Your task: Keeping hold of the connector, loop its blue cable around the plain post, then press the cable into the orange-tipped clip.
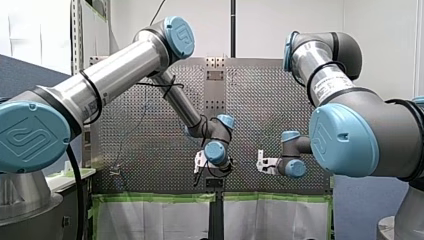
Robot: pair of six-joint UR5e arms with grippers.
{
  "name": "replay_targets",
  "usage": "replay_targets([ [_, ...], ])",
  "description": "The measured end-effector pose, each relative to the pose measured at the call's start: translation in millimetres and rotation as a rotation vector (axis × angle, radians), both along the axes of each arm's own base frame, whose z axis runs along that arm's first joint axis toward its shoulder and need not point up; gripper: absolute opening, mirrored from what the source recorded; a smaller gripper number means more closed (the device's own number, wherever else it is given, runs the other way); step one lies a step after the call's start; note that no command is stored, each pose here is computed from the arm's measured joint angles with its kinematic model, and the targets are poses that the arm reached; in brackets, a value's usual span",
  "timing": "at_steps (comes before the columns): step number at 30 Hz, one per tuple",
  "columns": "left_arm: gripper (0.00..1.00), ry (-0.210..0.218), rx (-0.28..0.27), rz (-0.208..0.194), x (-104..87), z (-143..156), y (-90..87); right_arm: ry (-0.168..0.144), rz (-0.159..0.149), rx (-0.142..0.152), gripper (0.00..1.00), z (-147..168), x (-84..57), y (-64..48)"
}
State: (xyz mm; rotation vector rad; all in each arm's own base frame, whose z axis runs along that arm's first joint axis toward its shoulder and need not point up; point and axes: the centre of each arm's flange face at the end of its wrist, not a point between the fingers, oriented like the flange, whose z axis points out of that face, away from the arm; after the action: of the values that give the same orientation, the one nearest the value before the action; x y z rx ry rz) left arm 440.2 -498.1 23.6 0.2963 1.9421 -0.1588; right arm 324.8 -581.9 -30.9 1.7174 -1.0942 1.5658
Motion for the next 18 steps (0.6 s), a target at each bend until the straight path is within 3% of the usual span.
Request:
replay_targets([
  [7,1.0,-0.029,-0.005,0.014,-11.4,17.3,6.7,0.0,0.0,0.0,0.0,0.1,0.0,-0.1],
  [18,1.0,-0.098,-0.134,0.047,-24.1,57.3,22.2,0.001,0.0,-0.002,0.0,0.1,0.0,-0.2],
])
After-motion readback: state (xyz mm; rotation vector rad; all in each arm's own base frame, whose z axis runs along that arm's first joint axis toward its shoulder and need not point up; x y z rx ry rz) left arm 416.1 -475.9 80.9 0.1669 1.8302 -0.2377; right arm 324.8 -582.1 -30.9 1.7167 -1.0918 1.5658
